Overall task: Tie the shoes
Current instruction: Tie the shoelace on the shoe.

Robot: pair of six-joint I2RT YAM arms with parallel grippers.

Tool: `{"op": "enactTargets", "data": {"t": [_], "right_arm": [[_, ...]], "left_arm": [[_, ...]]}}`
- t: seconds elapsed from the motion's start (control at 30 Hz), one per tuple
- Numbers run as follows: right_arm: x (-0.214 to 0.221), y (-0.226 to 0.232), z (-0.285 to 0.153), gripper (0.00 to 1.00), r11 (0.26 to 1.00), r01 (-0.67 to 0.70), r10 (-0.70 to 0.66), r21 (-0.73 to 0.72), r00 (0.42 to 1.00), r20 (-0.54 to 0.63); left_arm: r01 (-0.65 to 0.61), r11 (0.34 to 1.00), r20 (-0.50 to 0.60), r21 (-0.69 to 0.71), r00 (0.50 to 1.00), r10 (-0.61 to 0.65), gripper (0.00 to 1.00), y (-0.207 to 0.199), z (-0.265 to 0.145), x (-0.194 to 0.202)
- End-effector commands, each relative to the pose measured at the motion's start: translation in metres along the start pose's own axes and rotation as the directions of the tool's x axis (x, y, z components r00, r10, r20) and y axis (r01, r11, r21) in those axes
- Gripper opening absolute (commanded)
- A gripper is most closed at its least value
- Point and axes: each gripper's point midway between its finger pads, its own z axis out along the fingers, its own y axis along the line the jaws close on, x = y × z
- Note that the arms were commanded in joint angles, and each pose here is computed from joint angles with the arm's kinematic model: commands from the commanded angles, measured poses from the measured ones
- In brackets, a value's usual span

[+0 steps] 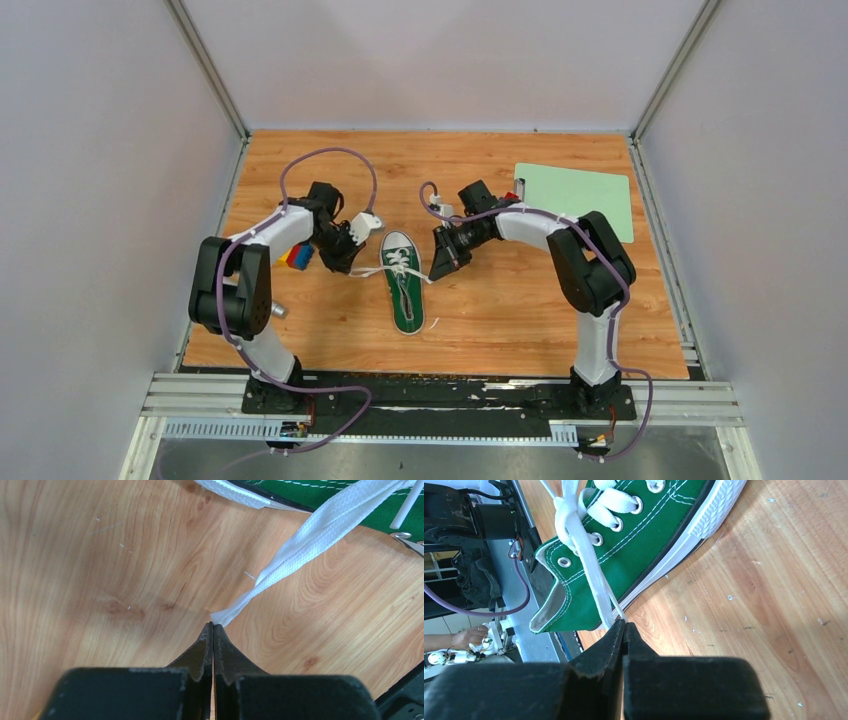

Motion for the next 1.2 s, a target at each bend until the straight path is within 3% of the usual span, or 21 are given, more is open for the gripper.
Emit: {"op": "enactTargets", "data": {"t": [0.0, 0.17, 0.27, 0.37, 0.57, 0.7, 0.77, 0.8, 0.87, 1.03, 1.1, 1.13, 1.17], "right_arm": [[-0.006, 0.008, -0.01, 0.0, 0.999, 0.049, -0.049, -0.001, 0.998, 0.027], [-0.013, 0.01, -0.006, 0.01, 0.999, 0.045, -0.044, -0.021, 0.999, 0.028], [-0.018, 0.011, -0.008, 0.11, 0.998, 0.052, -0.052, -0.016, 0.998, 0.036], [-0.024, 0.011, -0.018, 0.18, 0.995, 0.09, -0.091, 0.032, 0.994, 0.053], [-0.049, 0.014, -0.059, 0.33, 0.95, 0.275, -0.292, 0.149, 0.951, 0.105], [-0.061, 0.035, -0.067, 0.42, 0.877, 0.454, -0.473, 0.159, 0.874, 0.111], [-0.067, 0.046, -0.061, 0.43, 0.83, 0.536, -0.552, 0.151, 0.827, 0.101], [-0.07, 0.05, -0.057, 0.43, 0.805, 0.574, -0.589, 0.15, 0.803, 0.093], [-0.077, 0.059, -0.047, 0.43, 0.764, 0.629, -0.643, 0.144, 0.762, 0.078], [-0.083, 0.079, -0.013, 0.41, 0.667, 0.737, -0.743, 0.112, 0.668, 0.034], [-0.081, 0.083, 0.002, 0.42, 0.638, 0.763, -0.768, 0.101, 0.64, 0.012], [-0.08, 0.084, 0.008, 0.42, 0.633, 0.768, -0.772, 0.097, 0.636, 0.002], [-0.079, 0.084, 0.014, 0.43, 0.635, 0.768, -0.77, 0.09, 0.637, -0.006]], "left_arm": [[0.034, 0.998, 0.036, -0.045, 0.999, -0.032, 0.0, 0.001, -0.015, -0.009], [0.069, 0.995, 0.188, 0.075, 0.979, -0.082, 0.22, -0.02, -0.027, -0.047], [0.072, 0.991, 0.288, 0.113, 0.952, -0.102, 0.34, -0.027, -0.047, -0.077], [0.074, 0.99, 0.355, 0.119, 0.928, -0.111, 0.39, -0.028, -0.067, -0.099], [0.261, 0.937, 0.362, 0.234, 0.871, -0.333, 0.4, -0.043, -0.084, -0.117], [0.396, 0.857, 0.327, 0.33, 0.804, -0.497, 0.41, -0.055, -0.072, -0.115], [0.522, 0.782, 0.295, 0.341, 0.73, -0.616, 0.41, -0.049, -0.064, -0.111], [0.589, 0.725, 0.29, 0.357, 0.667, -0.686, 0.41, -0.043, -0.064, -0.111], [0.647, 0.66, 0.272, 0.381, 0.604, -0.749, 0.4, -0.041, -0.063, -0.106], [0.696, 0.623, 0.231, 0.357, 0.58, -0.781, 0.39, -0.039, -0.057, -0.09], [0.733, 0.571, 0.194, 0.37, 0.54, -0.819, 0.39, -0.041, -0.055, -0.081], [0.757, 0.53, 0.179, 0.382, 0.502, -0.846, 0.39, -0.043, -0.056, -0.08], [0.803, 0.448, 0.138, 0.393, 0.431, -0.892, 0.4, -0.046, -0.052, -0.072]]}}
